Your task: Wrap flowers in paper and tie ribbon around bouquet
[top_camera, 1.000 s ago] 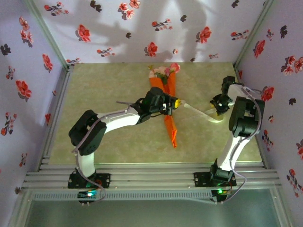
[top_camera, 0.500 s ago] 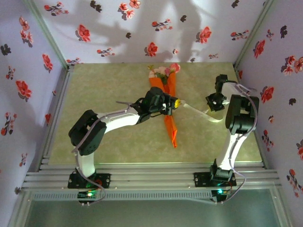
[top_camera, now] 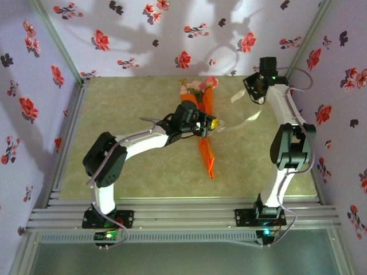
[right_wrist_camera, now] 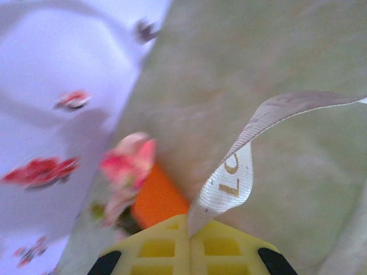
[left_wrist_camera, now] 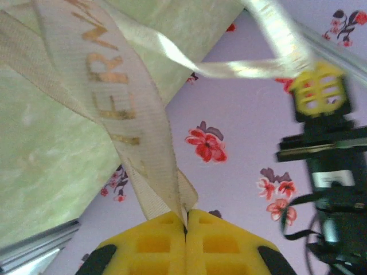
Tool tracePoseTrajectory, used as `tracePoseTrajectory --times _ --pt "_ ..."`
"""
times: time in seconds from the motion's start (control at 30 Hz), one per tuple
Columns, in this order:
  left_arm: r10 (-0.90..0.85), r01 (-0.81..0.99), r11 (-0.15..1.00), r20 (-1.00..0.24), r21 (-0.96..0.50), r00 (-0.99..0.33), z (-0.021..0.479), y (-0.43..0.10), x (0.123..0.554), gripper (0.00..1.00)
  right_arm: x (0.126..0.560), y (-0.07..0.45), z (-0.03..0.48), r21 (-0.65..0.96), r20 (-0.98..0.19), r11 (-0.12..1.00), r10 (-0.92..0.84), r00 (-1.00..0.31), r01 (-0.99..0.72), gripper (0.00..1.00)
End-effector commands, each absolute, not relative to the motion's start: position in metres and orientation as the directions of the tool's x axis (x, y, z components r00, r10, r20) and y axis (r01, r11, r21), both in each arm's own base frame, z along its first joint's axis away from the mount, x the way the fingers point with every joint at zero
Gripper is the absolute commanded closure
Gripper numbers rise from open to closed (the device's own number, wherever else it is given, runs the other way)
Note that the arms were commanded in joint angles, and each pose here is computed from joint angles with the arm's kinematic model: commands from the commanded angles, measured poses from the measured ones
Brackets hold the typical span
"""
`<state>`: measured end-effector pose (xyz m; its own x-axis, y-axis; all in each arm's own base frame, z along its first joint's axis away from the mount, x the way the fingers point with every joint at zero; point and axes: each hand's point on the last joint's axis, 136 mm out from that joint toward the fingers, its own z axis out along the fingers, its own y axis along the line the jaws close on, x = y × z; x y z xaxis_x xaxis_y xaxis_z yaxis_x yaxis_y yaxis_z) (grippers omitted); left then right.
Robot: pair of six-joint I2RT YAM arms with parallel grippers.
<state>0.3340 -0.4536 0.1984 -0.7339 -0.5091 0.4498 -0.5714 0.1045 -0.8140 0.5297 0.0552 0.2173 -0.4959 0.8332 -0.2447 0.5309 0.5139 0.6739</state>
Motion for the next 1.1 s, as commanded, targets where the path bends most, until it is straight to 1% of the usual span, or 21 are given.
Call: tracePoseTrajectory --times 0.0,0.17,0.27,0.4,0.5,0.57,0.7,0.8,0.83,0.9,0.93,0.97,1.0,1.07 --pt "-0.478 -0.493 0.225 0.346 -0.841 -0.808 0.185 -0.454 0.331 1.0 0.54 0.115 0.273 0.792 -0.274 0.526 0.76 -0.589 0.31 1.0" --pt "-0.44 -0.326 0.322 0.164 -0.889 -0.883 0.191 -0.454 0.336 1.0 0.524 0.208 0.282 0.835 -0.237 0.528 0.603 -0.762 0.158 1.0" --pt "-0.428 -0.25 0.327 0.093 -0.911 -0.899 0.194 -0.455 0.339 1.0 0.503 0.263 0.277 0.852 -0.205 0.517 0.468 -0.859 0.078 1.0" --pt "-0.418 -0.179 0.314 0.033 -0.932 -0.908 0.192 -0.455 0.339 1.0 0.458 0.314 0.25 0.82 -0.165 0.573 0.274 -0.948 0.022 1.0" --pt "-0.398 -0.113 0.335 -0.032 -0.935 -0.917 0.193 -0.455 0.334 1.0 0.429 0.332 0.221 0.795 -0.106 0.607 0.165 -0.981 0.016 1.0" --pt "-0.381 -0.074 0.347 -0.069 -0.935 -0.922 0.193 -0.457 0.33 1.0 0.414 0.339 0.202 0.784 -0.044 0.62 0.097 -0.994 0.026 1.0" --pt "-0.369 -0.071 0.371 -0.077 -0.926 -0.926 0.181 -0.458 0.325 1.0 0.383 0.343 0.18 0.748 0.023 0.663 -0.048 -0.999 -0.015 1.0" --pt "-0.365 -0.075 0.38 -0.075 -0.922 -0.928 0.175 -0.458 0.323 1.0 0.359 0.338 0.163 0.712 0.082 0.702 -0.117 -0.99 -0.023 1.0" --pt "-0.365 -0.076 0.384 -0.076 -0.92 -0.928 0.173 -0.457 0.322 1.0 0.353 0.335 0.158 0.698 0.099 0.716 -0.131 -0.986 -0.025 0.97" --pt "-0.364 -0.076 0.386 -0.076 -0.919 -0.928 0.172 -0.457 0.321 1.0 0.342 0.332 0.152 0.689 0.126 0.725 -0.162 -0.979 -0.031 0.65" --pt "-0.362 -0.078 0.389 -0.074 -0.918 -0.929 0.17 -0.457 0.32 1.0 0.341 0.328 0.15 0.676 0.127 0.736 -0.162 -0.979 -0.034 0.55" --pt "-0.361 -0.079 0.39 -0.073 -0.917 -0.93 0.17 -0.457 0.32 1.0 0.343 0.324 0.15 0.657 0.112 0.753 -0.154 -0.982 -0.043 0.5" --pt "-0.362 -0.083 0.394 -0.072 -0.916 -0.93 0.168 -0.457 0.319 1.0 0.348 0.322 0.154 0.649 0.086 0.759 -0.141 -0.986 -0.052 0.47" --pt "-0.363 -0.087 0.393 -0.067 -0.915 -0.929 0.166 -0.457 0.319 1.0 0.36 0.317 0.166 0.651 0.042 0.758 -0.094 -0.995 -0.044 0.43"
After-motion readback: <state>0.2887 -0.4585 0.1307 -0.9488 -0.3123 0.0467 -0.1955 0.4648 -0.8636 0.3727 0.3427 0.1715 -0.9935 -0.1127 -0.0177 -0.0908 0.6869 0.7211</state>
